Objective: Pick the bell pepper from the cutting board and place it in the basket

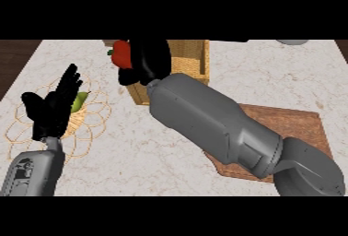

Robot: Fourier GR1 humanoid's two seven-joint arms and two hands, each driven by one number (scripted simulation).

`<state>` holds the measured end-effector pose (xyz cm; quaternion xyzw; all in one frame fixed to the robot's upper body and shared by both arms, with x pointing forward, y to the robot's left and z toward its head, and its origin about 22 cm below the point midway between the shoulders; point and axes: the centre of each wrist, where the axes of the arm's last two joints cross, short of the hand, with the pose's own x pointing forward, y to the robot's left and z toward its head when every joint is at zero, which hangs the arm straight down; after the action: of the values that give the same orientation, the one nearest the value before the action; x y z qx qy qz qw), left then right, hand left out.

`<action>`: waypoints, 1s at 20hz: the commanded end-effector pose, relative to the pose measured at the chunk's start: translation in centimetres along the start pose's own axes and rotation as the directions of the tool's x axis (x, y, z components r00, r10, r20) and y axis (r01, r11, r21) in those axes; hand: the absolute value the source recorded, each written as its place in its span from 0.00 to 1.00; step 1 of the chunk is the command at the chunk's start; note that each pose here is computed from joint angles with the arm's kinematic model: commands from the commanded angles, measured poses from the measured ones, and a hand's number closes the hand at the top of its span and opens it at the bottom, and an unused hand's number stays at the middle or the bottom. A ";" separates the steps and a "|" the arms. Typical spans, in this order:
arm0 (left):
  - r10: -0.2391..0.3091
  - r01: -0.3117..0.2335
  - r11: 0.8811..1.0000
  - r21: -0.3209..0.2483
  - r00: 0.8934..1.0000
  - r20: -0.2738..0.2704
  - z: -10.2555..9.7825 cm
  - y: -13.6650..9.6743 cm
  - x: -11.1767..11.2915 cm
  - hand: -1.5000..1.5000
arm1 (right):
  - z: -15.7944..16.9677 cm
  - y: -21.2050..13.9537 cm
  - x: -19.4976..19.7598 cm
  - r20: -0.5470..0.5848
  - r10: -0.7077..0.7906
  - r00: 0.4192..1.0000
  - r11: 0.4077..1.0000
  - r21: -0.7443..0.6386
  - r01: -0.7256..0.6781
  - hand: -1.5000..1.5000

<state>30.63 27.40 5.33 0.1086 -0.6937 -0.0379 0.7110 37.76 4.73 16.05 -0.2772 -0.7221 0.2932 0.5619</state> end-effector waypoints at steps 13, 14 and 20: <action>0.001 -0.001 1.000 -0.011 1.000 0.003 -0.2 -0.2 0.7 0.50 | -2.3 -0.2 -0.8 0.224 0.524 0.822 0.851 -0.180 -0.493 1.00; 0.001 -0.001 1.000 -0.027 1.000 0.004 -0.2 -1.6 0.3 0.50 | -3.6 -2.0 1.3 0.216 0.528 0.821 0.848 -0.173 -0.500 1.00; 0.005 -0.005 1.000 -0.020 1.000 0.006 0.4 -2.0 -1.1 0.50 | -3.5 -1.7 0.4 0.146 0.605 0.783 0.789 0.021 -0.614 1.00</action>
<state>30.80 26.64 5.26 0.1025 -0.6966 -0.0404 0.7089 40.65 4.46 17.92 -0.4501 -0.6694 0.4545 0.3779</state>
